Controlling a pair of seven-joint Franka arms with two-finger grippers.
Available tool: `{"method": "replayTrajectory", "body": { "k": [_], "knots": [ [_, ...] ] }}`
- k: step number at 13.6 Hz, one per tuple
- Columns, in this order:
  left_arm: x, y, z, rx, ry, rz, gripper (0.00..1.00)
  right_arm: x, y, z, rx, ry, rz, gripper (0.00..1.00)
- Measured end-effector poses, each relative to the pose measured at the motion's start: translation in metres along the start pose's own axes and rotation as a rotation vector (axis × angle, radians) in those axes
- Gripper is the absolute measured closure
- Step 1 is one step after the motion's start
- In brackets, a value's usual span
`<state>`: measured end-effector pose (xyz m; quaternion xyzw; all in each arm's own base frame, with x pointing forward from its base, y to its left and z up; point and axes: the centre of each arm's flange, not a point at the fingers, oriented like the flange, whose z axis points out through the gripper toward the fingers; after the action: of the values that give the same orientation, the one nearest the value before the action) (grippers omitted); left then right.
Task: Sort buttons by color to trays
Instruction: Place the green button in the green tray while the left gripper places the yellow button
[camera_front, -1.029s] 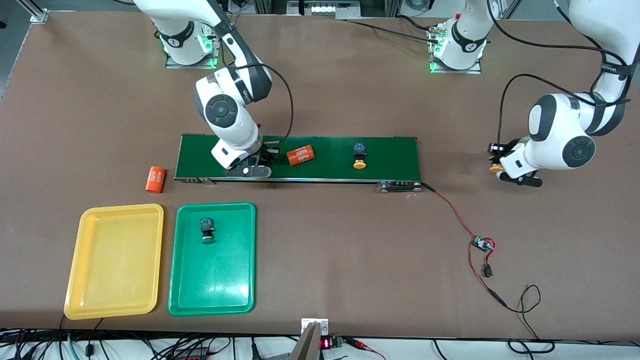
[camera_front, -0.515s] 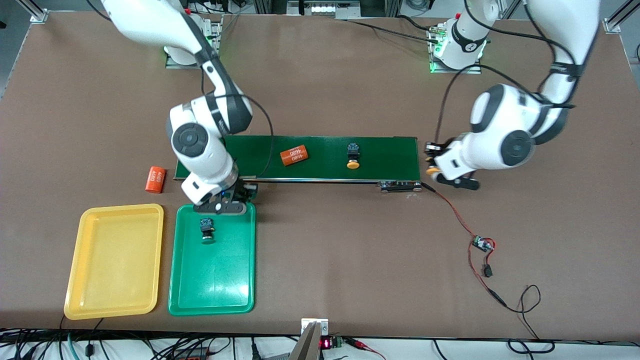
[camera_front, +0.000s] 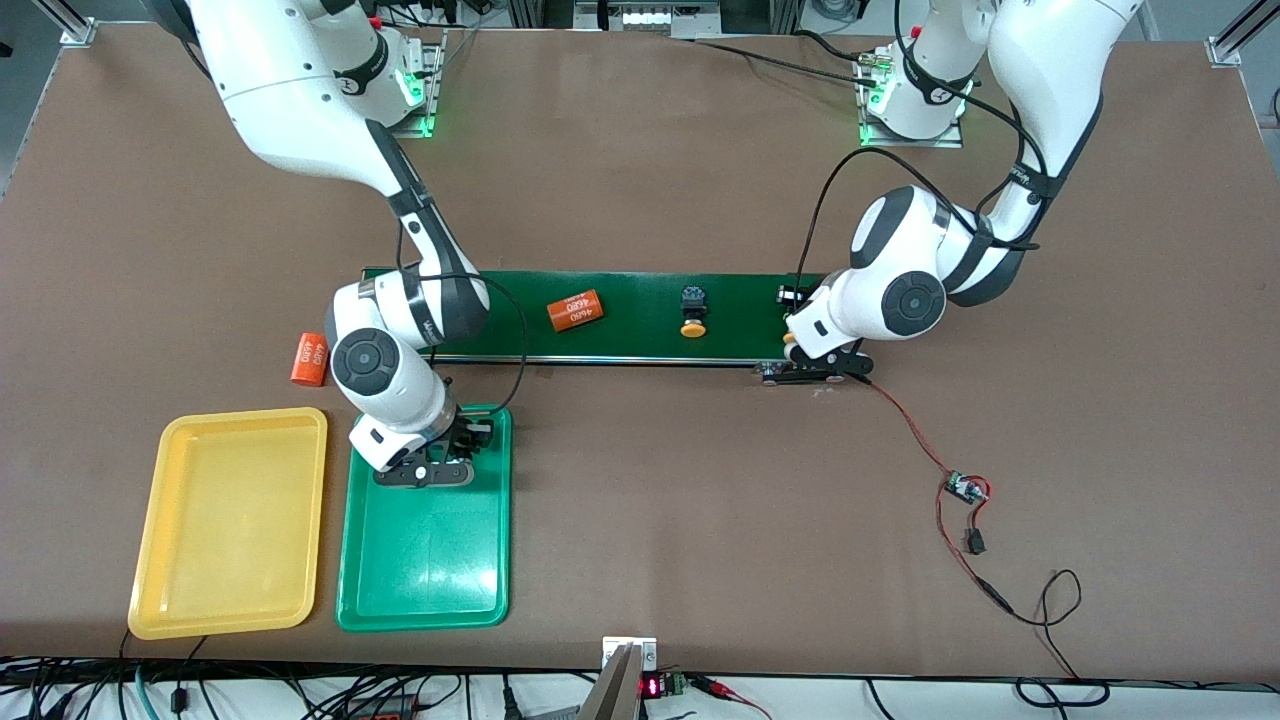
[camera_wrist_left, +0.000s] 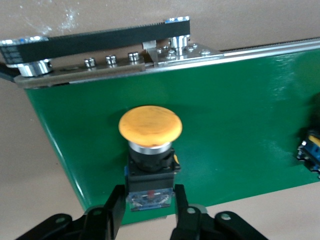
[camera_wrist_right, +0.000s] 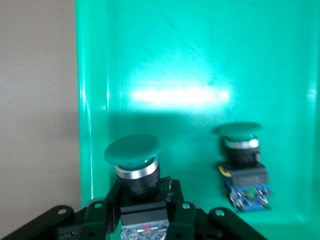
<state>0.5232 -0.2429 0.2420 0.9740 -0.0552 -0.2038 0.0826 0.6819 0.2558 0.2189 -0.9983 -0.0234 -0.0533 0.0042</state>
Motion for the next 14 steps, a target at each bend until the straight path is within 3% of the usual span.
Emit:
{"method": "replayTrajectory", "body": {
  "k": [3,5,7,9,11,14],
  "knots": [
    [-0.001,-0.002,-0.023,0.002,0.015,-0.010,0.19,-0.001,-0.003,0.029,0.010,0.044,-0.009,0.59],
    [-0.008,-0.009,-0.073,0.010,0.047,-0.026,0.01,0.000,-0.003,0.032,0.011,0.055,-0.015,0.59],
    [-0.024,-0.036,-0.136,0.065,0.095,-0.067,0.00,0.003,-0.004,0.029,0.014,0.061,-0.015,0.44],
    [-0.041,-0.081,-0.188,0.142,0.170,-0.103,0.00,0.007,-0.005,0.018,0.014,0.058,-0.013,0.22],
    [-0.060,-0.112,-0.228,0.174,0.245,-0.133,0.00,0.009,-0.006,-0.007,0.004,0.019,-0.011,0.01],
    [-0.105,-0.135,-0.288,0.248,0.334,-0.170,0.00,0.003,-0.009,-0.063,-0.013,-0.059,0.012,0.00]
  ]
}}
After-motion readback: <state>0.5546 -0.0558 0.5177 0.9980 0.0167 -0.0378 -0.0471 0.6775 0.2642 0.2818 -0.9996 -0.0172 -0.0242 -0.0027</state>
